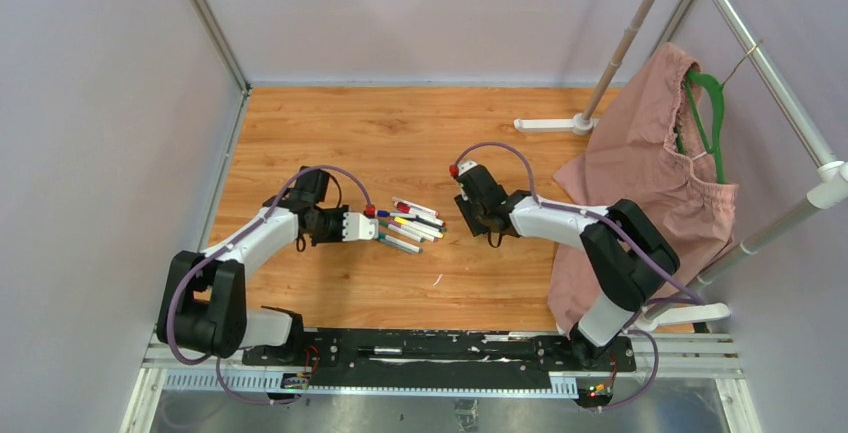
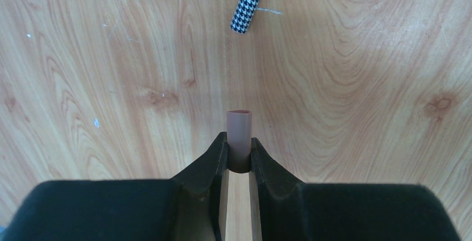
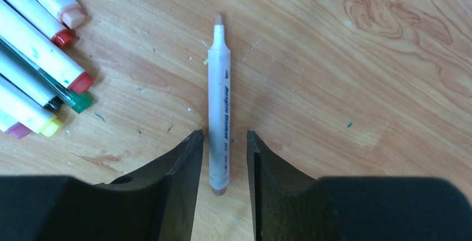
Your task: Open the pen caps
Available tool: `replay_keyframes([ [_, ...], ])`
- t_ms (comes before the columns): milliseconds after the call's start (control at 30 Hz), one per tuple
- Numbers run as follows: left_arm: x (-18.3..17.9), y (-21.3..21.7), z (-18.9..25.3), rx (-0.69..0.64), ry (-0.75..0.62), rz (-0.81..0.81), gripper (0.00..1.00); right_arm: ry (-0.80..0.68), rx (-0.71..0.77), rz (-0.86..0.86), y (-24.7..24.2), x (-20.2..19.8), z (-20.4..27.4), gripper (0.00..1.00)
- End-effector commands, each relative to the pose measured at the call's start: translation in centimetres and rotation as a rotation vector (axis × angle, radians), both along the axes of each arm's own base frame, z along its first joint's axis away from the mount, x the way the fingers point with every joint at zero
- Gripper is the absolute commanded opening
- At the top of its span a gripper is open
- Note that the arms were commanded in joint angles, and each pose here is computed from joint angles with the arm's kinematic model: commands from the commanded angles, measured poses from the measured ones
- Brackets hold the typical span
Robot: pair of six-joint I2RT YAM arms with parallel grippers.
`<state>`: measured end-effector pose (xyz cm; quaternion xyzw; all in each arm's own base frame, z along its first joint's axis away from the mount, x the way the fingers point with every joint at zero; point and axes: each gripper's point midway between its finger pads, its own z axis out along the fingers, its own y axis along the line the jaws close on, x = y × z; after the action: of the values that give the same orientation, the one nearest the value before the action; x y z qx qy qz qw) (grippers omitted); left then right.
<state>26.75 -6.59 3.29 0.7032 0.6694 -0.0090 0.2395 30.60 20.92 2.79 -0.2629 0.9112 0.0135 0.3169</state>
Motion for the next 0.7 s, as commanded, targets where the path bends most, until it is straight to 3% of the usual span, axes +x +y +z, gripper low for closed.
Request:
replay_keyframes([
  [0,-0.4,0.0,-1.0,0.003,0.021,0.008,0.1,0.027,-0.027,-0.021,-1.7,-1.0,-0.3,0.4],
  [100,-0.8,0.1,-1.4,0.005,0.033,0.007,0.22,-0.001,-0.014,-0.03,-2.0,-0.3,1.1,0.37],
  [433,-1.5,-0.2,-1.5,-0.006,0.068,-0.003,0.39,-0.09,0.148,0.107,1.2,1.1,8.3,0.45],
  [667,-0.7,-1.1,2.2,-0.074,0.062,0.04,0.46,-0.043,0.219,0.289,6.4,2.3,8.9,0.5],
])
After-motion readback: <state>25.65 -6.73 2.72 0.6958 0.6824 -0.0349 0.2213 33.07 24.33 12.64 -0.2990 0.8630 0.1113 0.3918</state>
